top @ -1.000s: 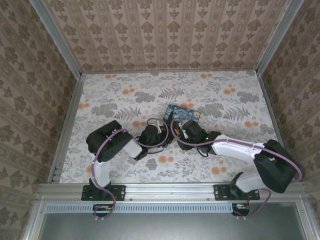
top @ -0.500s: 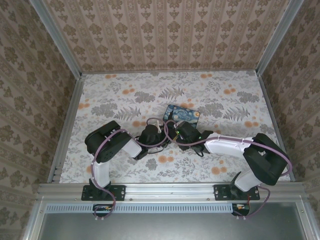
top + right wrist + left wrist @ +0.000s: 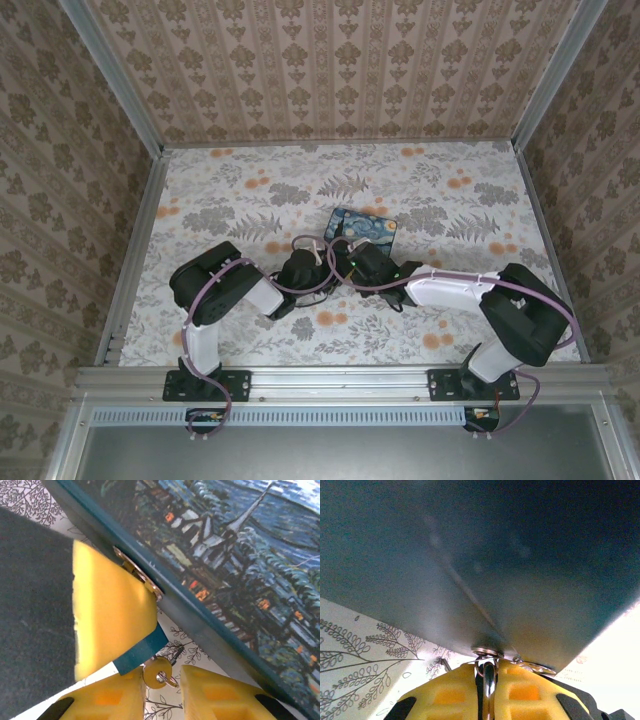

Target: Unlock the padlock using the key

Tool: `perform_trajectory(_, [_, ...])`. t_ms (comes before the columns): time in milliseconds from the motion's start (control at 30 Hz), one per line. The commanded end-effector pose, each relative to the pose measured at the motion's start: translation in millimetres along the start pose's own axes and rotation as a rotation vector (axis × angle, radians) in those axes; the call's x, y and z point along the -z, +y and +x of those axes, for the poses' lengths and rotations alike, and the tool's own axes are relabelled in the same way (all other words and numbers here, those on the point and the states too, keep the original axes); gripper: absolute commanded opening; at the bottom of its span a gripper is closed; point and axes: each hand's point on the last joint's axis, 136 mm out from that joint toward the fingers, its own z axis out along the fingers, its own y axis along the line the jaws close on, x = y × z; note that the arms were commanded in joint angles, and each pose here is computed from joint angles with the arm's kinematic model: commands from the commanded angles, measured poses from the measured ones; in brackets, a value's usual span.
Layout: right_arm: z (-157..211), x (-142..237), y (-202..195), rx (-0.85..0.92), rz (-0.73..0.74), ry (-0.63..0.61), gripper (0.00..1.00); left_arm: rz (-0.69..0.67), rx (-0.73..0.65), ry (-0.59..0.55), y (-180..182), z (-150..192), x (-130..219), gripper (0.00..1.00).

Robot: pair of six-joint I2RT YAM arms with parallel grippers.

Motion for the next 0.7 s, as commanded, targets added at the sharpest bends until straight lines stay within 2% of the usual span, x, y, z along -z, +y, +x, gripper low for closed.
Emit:
perform_trajectory(0, [-40, 2, -9, -0.079, 0.060, -0.142, 0.23, -0.029, 0.021, 0.097, 7, 27, -1, 0.00])
perform_trajectory(300, [-51, 8, -3, -0.120, -0.003, -0.164, 0.00, -0.036, 0.045, 0.093, 15, 33, -2, 0.00])
perform_trajectory(433, [-49, 14, 2, -0.175, -0.105, -0.161, 0.00, -0.042, 0.046, 0.076, 18, 30, 0, 0.00])
perform_trajectory(500, [-49, 17, 9, -0.217, -0.211, -0.156, 0.00, -0.042, 0.046, 0.068, 18, 28, 1, 0.00])
perform_trajectory(533, [-49, 20, 12, -0.230, -0.249, -0.151, 0.02, -0.041, 0.046, 0.069, 18, 28, 1, 0.00])
perform_trajectory(600, [-47, 25, 17, -0.232, -0.292, -0.153, 0.29, -0.042, 0.044, 0.065, 19, 26, 1, 0.00])
perform_trajectory(633, [-46, 28, 17, -0.239, -0.304, -0.155, 0.38, -0.042, 0.045, 0.063, 19, 25, 1, 0.00])
perform_trajectory(667, [-44, 30, 15, -0.253, -0.309, -0.155, 0.43, -0.043, 0.045, 0.060, 19, 24, 2, 0.00])
